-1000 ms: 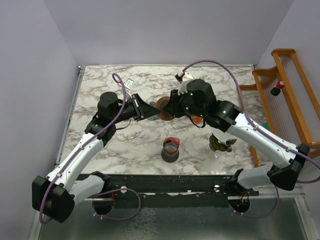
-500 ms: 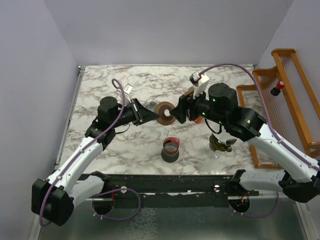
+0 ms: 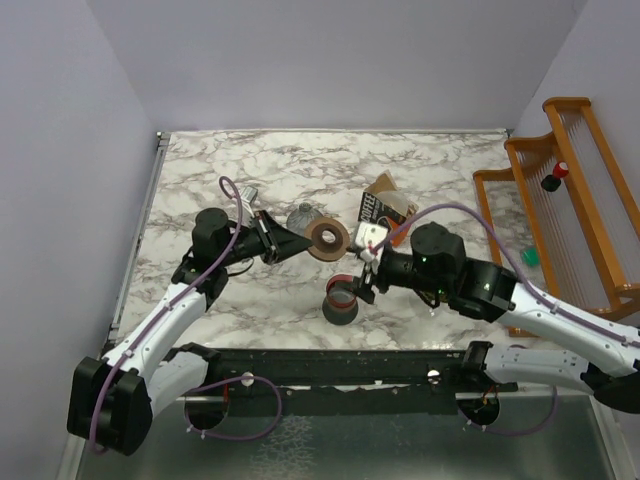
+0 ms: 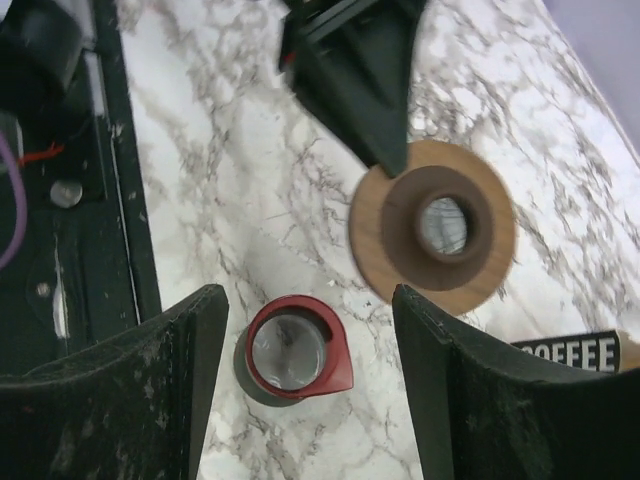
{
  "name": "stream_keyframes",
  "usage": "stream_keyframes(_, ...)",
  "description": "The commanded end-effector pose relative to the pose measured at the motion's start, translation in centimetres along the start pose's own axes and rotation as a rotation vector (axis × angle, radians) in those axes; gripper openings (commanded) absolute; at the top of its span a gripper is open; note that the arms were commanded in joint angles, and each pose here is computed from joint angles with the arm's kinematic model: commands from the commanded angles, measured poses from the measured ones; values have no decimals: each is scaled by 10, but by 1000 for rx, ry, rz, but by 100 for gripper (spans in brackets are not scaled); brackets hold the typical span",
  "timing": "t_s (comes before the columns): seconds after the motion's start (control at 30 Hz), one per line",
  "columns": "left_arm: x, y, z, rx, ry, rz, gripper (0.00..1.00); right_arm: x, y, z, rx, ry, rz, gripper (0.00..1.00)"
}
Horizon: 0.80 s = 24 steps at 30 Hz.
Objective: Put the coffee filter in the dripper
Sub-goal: Pick up the dripper holder from the center of the board.
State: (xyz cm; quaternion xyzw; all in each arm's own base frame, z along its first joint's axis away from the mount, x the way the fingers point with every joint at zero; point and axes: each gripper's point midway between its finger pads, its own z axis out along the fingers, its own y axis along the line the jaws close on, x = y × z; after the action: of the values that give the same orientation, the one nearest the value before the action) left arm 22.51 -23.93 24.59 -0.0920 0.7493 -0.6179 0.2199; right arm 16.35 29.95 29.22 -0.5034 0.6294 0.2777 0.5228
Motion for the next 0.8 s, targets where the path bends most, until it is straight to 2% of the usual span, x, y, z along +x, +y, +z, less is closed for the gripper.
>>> stream_keyframes(0.0,-1,-22,-11,89,28,-24,0,-3,17,8,-37,-91,-341,72)
stream_keyframes(0.17,0,-16,-16,85,43,-86,0,4,19,12,0,-141,-569,72)
stream_keyframes(0.43,3,-22,-21,101,57,-120,0,-1,6,16,202,-194,-877,72)
stream_keyframes(0.77,5,-28,-24,113,78,-129,0,-4,1,17,378,-198,-1110,65)
